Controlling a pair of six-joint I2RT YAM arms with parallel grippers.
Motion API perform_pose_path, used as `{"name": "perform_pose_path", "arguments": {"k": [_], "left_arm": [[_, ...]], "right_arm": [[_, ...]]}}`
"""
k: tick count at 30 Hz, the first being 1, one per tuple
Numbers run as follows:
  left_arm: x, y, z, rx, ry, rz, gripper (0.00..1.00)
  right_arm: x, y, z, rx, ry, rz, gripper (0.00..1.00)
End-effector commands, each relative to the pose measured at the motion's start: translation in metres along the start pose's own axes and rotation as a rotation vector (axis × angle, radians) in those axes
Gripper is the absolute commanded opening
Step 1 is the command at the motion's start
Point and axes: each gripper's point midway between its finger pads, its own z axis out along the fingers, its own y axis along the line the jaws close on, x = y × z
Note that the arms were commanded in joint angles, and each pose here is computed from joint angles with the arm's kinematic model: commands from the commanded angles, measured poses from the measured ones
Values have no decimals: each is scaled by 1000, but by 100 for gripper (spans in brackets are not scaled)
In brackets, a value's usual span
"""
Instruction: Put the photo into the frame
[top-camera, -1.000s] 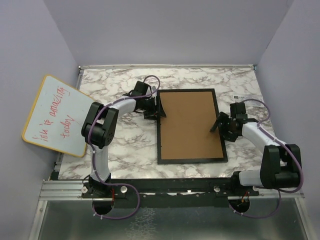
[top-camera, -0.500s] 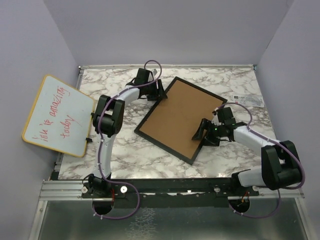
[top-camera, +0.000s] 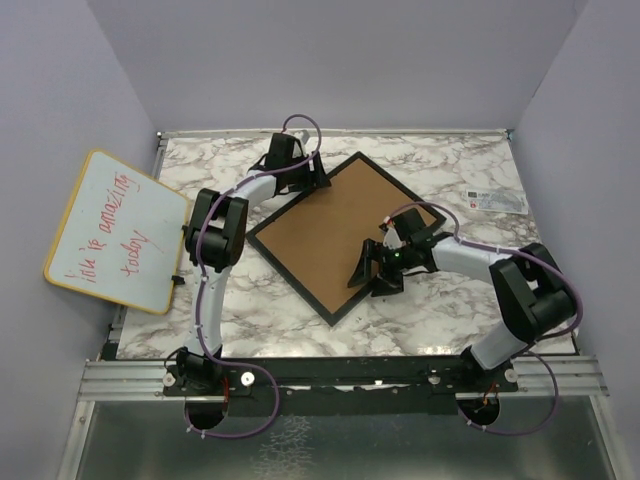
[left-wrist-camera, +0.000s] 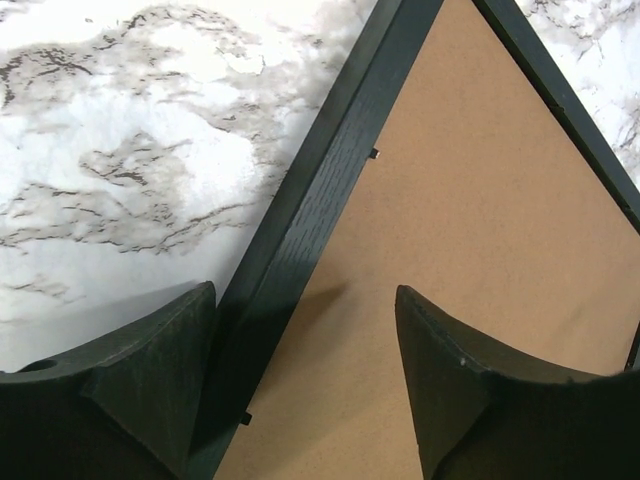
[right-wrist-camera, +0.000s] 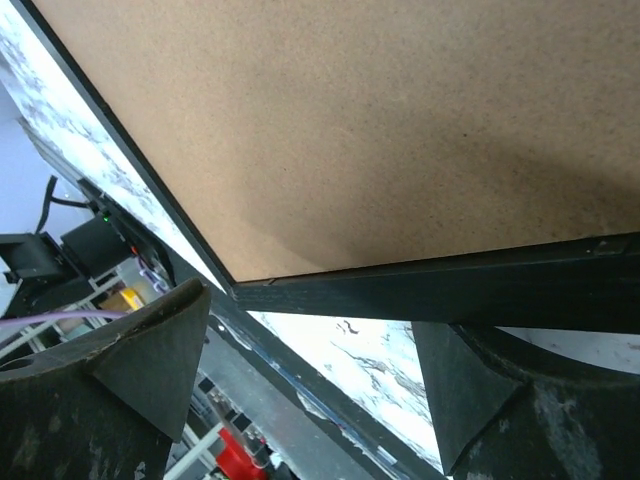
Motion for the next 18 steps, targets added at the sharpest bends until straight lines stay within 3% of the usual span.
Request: {"name": "perform_pose_path", "arguments": {"k": [1,6,11,15,18], "left_arm": [[82,-40,-21,52,295,-65,75],[34,-30,-51,-50,182,-2,87],[-7,-3,-99,-204,45,-30,99],[-8,22,-144,-301,-14,-98,99],[14,40,-174,-352,-14,-168,96]], "right_arm": [[-45,30,-16,-39,-205,-229,87],[-22,23,-53,32,-245,-309,90],[-43,70,-72,-95,-316,-409,88],[-71,117,-58,-249,-269,-433,72],[-89,146,-33,-301,-211,-451,58]]}}
